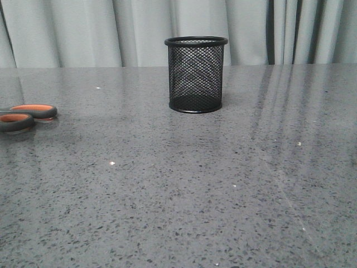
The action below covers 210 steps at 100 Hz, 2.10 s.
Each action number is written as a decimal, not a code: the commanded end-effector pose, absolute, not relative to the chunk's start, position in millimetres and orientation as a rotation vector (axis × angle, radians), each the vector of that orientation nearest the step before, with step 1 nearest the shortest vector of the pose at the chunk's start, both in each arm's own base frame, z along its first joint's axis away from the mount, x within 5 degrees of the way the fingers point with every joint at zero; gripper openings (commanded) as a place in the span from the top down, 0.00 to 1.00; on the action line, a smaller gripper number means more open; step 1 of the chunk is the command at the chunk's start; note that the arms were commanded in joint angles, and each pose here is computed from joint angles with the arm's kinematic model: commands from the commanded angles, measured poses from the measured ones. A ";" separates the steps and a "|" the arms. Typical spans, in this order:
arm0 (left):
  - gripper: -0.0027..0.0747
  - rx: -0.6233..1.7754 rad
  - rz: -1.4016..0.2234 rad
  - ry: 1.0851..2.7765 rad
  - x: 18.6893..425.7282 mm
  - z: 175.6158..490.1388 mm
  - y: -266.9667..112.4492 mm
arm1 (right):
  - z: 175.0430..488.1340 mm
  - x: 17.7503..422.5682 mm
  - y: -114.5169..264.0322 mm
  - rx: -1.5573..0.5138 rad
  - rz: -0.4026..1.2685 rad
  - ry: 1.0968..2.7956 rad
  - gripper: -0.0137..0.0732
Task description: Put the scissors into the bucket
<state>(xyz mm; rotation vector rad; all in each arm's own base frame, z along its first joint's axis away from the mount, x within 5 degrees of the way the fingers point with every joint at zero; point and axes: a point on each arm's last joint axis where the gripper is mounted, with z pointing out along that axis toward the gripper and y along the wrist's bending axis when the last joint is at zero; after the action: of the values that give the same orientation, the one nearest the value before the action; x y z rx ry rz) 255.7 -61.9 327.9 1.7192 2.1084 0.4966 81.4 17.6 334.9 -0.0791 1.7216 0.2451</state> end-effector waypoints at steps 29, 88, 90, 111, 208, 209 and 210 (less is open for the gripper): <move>0.52 1.743 0.594 2.102 272.1 345.0 -61.5 | 352.7 82.9 16.9 -0.079 0.234 1.621 0.90; 0.52 1.986 0.158 1.982 305.8 327.1 -31.3 | 355.2 82.1 20.9 -0.116 0.275 1.593 0.90; 0.52 1.990 0.152 1.978 308.4 325.8 -31.9 | 355.2 82.0 21.1 -0.118 0.276 1.593 0.90; 0.52 2.031 0.112 1.993 329.4 307.8 -33.1 | 354.7 82.0 21.1 -0.119 0.276 1.599 0.90; 0.52 1.868 0.128 2.081 358.1 285.2 -2.4 | 351.1 81.8 21.2 -0.123 0.273 1.638 0.90; 0.52 1.866 0.126 2.080 358.1 285.3 -2.6 | 351.1 81.8 21.2 -0.123 0.273 1.638 0.90; 0.52 1.863 0.132 2.078 358.6 285.4 -2.5 | 351.1 81.8 21.2 -0.123 0.273 1.638 0.90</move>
<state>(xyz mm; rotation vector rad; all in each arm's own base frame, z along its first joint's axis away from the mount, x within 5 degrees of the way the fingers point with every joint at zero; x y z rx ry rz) 358.3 0.4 260.9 1.9473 2.1419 0.0724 80.2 21.2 334.4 -0.1194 1.7327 0.2776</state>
